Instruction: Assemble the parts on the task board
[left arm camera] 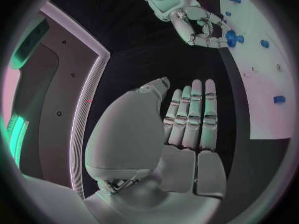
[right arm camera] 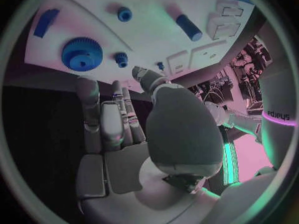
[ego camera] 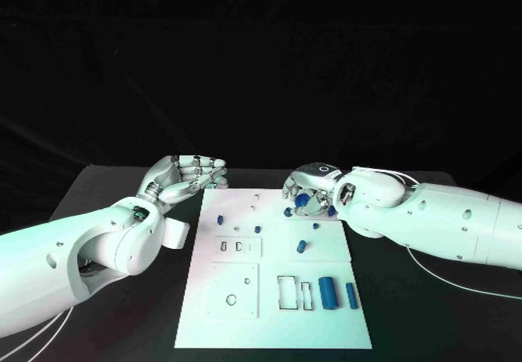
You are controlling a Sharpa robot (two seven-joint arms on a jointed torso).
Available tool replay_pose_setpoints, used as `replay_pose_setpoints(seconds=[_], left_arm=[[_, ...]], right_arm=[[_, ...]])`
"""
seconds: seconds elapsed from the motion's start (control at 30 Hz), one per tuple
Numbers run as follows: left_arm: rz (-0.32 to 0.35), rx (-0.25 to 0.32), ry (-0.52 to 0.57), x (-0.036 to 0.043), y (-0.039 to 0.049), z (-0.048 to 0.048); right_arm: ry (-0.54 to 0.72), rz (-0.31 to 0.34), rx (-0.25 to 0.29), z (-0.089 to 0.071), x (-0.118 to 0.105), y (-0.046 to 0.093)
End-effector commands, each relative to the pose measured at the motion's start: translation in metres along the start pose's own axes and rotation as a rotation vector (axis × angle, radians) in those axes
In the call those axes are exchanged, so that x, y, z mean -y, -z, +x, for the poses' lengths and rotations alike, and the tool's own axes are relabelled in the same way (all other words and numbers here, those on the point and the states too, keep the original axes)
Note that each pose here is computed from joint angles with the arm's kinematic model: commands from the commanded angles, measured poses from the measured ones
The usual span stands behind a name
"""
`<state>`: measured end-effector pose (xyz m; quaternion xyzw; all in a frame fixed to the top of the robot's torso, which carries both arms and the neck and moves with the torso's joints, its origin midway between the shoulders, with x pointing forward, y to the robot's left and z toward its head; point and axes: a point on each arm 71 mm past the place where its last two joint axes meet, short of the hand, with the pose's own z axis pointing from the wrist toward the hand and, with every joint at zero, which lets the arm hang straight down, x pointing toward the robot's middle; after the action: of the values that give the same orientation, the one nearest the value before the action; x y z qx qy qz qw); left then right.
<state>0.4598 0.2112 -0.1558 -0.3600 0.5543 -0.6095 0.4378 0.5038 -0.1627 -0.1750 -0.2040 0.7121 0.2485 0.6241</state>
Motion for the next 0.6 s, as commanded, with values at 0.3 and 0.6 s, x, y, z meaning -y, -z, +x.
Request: replay_pose_setpoints(seconds=[0.3, 0.6], left_arm=[[-0.001, -0.022, 0.024, 0.0013, -0.001, 0.004], [-0.003, -0.023, 0.025, 0.0013, -0.0004, 0.0037]], right_arm=[[0.03, 0.008, -0.026, 0.0046, 0.0012, -0.0054], [0.03, 0.018, -0.036, 0.0076, 0.0035, -0.0072]])
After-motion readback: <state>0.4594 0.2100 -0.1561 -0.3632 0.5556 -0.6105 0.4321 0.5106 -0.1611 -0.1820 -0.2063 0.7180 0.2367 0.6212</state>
